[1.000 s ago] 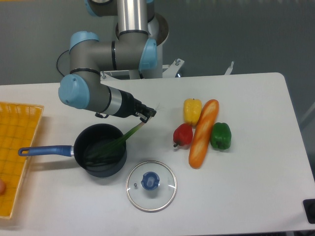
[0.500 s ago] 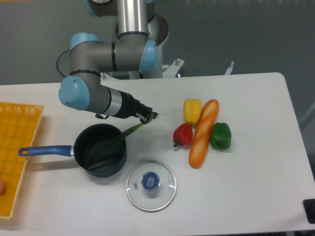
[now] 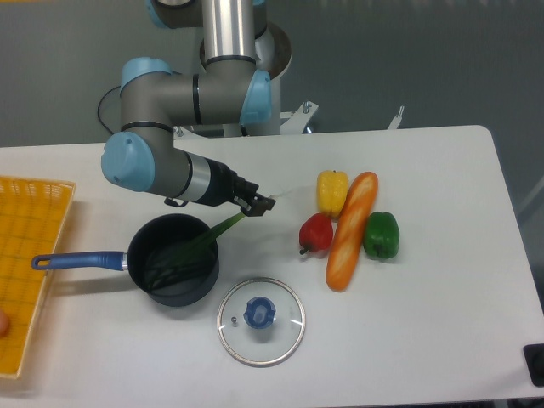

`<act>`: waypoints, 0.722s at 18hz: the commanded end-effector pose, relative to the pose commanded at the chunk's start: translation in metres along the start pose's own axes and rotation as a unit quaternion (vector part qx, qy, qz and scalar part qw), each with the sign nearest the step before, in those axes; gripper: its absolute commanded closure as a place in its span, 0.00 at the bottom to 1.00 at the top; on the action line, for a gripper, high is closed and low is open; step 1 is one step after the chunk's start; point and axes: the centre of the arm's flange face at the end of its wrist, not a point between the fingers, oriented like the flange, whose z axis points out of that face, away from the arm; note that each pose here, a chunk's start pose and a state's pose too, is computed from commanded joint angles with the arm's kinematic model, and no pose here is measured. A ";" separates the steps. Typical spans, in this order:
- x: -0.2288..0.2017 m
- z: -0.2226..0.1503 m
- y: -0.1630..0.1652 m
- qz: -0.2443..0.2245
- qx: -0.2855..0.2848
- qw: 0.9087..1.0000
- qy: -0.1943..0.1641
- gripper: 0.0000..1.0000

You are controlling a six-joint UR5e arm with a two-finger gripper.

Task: Place the green onion in the pot

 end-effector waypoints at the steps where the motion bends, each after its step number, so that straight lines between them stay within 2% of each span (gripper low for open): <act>1: -0.003 -0.001 0.002 -0.005 0.005 1.000 0.002 0.00; 6: -0.027 -0.005 0.011 -0.054 0.069 0.996 0.009 0.00; 10: -0.052 -0.010 0.029 -0.087 0.112 0.989 0.032 0.00; 13: -0.061 -0.008 0.042 -0.102 0.119 0.987 0.037 0.00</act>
